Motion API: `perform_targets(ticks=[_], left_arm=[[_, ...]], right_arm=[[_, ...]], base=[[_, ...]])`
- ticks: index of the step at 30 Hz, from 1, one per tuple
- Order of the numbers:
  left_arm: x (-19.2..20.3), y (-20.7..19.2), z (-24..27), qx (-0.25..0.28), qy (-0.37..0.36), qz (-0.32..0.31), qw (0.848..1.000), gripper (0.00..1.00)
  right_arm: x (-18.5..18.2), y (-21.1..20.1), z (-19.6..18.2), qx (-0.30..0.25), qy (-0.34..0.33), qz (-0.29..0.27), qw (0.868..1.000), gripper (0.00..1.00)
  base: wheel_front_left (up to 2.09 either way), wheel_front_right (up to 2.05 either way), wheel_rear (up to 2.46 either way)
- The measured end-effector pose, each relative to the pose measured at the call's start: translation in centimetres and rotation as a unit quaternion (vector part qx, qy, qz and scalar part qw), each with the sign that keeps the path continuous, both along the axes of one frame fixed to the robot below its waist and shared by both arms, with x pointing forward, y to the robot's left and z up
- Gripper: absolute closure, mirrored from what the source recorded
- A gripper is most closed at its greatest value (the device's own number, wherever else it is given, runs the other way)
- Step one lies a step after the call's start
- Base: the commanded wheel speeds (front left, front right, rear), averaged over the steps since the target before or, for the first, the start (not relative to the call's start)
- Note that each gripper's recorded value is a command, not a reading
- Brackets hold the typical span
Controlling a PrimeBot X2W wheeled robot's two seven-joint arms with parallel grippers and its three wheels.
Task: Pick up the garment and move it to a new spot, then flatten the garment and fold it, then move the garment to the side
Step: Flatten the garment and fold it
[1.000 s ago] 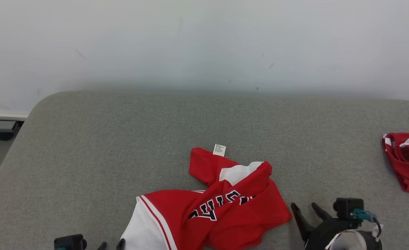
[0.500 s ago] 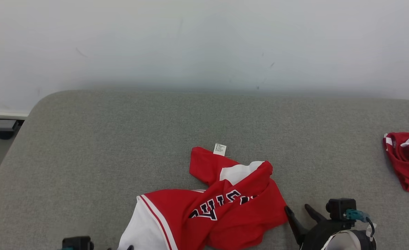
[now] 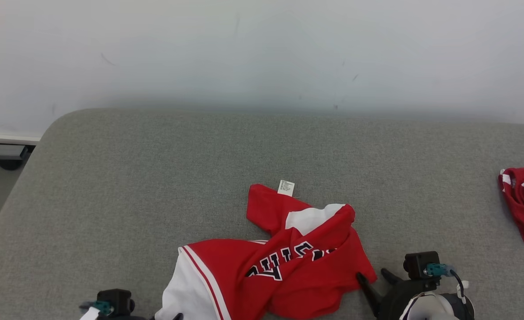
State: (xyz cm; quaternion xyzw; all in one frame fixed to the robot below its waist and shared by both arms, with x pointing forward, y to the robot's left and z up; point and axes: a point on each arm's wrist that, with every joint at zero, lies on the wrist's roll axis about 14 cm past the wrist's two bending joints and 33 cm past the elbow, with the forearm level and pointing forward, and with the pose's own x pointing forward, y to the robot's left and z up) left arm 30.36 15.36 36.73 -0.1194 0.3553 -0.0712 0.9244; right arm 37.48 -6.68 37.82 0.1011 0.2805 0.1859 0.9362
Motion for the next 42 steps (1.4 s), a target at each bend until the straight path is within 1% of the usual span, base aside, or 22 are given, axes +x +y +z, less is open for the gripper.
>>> perform_targets(ticks=[1,2,4,11,15,19,21,25,27,29,34,37,39,40,42], left_arm=[[0.1,-0.3,0.1,-0.010,0.001,0.001,1.000,0.42],[0.1,-0.7,0.1,-0.017,0.002,0.002,1.000,0.56],[0.0,-1.2,0.0,-0.023,0.005,0.000,1.000,1.00],[0.7,-0.7,0.3,-0.016,-0.008,0.000,1.000,1.00],[1.3,0.6,1.1,-0.010,-0.034,0.020,0.999,1.00],[2.2,2.5,2.8,0.001,-0.075,0.044,0.996,1.00],[2.6,2.3,3.9,-0.001,-0.097,0.040,0.995,1.00],[2.8,1.1,5.6,-0.017,-0.130,0.031,0.991,1.00],[2.8,0.4,6.2,-0.030,-0.142,0.028,0.989,1.00],[3.0,-0.5,7.3,-0.050,-0.157,0.020,0.986,1.00],[4.3,-2.5,10.0,-0.073,-0.183,-0.030,0.980,1.00],[7.1,-3.9,13.0,-0.074,-0.196,-0.079,0.975,1.00],[8.7,-4.7,14.4,-0.072,-0.192,-0.103,0.973,1.00],[9.6,-5.1,14.9,-0.081,-0.182,-0.113,0.973,1.00],[11.7,-5.7,16.1,-0.095,-0.165,-0.124,0.974,1.00]], right_arm=[[0.0,0.0,0.0,-0.001,0.001,0.001,1.000,0.71],[0.1,0.1,0.0,-0.001,0.001,0.001,1.000,1.00],[0.2,0.1,0.0,-0.002,0.003,0.002,1.000,1.00],[0.0,0.2,-0.3,-0.001,0.012,0.000,1.000,1.00],[0.4,-0.2,0.3,0.019,0.002,-0.022,1.000,1.00],[2.3,-2.9,2.4,0.033,-0.039,-0.066,0.996,1.00],[3.4,-4.5,3.9,0.036,-0.068,-0.085,0.993,1.00],[4.2,-6.4,5.8,0.047,-0.101,-0.108,0.988,1.00],[4.4,-6.3,6.7,0.050,-0.109,-0.100,0.988,1.00],[4.2,-5.7,7.2,0.049,-0.110,-0.080,0.989,1.00],[3.5,-5.1,8.0,0.050,-0.083,-0.040,0.995,1.00],[3.5,-5.4,7.9,0.020,-0.037,-0.003,0.999,1.00],[4.7,-5.3,8.9,0.028,-0.018,0.003,0.999,1.00],[5.5,-5.2,9.4,0.027,-0.008,0.009,1.000,1.00],[7.3,-5.6,10.3,0.007,0.017,0.014,1.000,1.00]], base=[[0.00,0.00,0.00],[0.00,0.00,0.00],[0.00,0.00,0.00],[0.00,0.00,0.00],[0.00,0.00,0.00],[0.00,0.00,0.00],[0.00,0.00,0.00],[0.00,0.00,0.00],[0.00,0.00,0.00],[0.00,0.00,0.00],[0.00,0.00,0.00],[0.00,0.00,0.00],[0.00,0.00,0.00],[0.00,0.00,0.00],[0.00,0.00,0.00]])
